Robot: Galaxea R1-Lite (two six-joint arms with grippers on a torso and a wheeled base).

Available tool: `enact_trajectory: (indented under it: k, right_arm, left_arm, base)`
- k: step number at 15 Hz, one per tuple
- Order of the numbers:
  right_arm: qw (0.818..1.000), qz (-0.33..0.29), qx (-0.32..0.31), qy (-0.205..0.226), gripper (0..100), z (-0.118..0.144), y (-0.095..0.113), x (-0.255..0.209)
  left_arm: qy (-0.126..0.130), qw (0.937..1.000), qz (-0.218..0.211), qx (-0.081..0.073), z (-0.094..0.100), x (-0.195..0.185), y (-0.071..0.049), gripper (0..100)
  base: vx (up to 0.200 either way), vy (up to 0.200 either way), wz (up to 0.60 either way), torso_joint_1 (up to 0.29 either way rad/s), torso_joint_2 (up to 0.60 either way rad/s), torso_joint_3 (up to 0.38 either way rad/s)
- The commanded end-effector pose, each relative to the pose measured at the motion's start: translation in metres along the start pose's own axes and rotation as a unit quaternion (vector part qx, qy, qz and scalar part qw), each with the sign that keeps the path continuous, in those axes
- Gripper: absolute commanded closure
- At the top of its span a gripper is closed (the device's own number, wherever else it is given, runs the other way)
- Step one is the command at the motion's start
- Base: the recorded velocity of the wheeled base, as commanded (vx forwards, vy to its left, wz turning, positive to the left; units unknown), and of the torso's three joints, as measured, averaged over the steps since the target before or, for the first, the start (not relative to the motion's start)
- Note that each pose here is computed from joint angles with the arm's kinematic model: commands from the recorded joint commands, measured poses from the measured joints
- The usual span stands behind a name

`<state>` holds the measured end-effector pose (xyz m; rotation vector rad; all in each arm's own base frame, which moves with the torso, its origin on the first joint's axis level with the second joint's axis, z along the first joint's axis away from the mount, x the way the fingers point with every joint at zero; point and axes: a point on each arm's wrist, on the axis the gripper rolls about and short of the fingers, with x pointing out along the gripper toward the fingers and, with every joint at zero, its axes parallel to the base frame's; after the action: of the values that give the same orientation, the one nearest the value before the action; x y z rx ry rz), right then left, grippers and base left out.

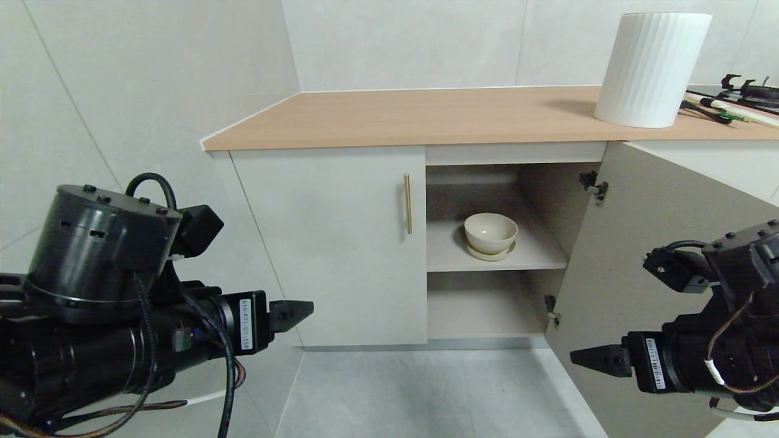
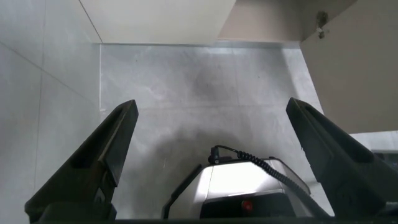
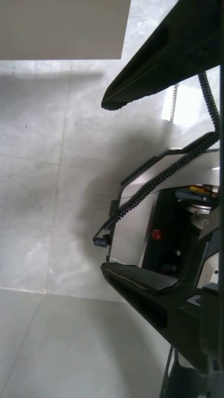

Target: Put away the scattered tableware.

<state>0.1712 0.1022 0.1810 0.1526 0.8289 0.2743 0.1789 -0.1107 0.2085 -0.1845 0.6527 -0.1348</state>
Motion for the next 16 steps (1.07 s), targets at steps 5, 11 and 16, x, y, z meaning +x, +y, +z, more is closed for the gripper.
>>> enact_trajectory:
  k: [5, 11, 16]
  right_arm:
    - [1.000, -0.012, -0.021, 0.018, 0, -0.005, -0.003, -0.012]
    - [0.990, -0.038, -0.092, 0.098, 0, -0.019, -0.014, -0.058]
    - [0.982, -0.046, -0.138, 0.118, 0, -0.031, -0.022, -0.100]
  left_arm:
    - [0.004, 0.9999, 0.002, 0.015, -0.004, 0.000, 0.001, 0]
    - [0.003, 0.9999, 0.002, 0.017, -0.004, -0.001, 0.001, 0]
    - [0.003, 0.9999, 0.002, 0.017, -0.004, -0.001, 0.001, 0]
  base:
    - [0.000, -0.120, 0.00, 0.000, 0.00, 0.000]
    - [0.000, -0.200, 0.00, 0.006, 0.00, 0.001]
    - [0.000, -0.200, 0.00, 0.002, 0.00, 0.004]
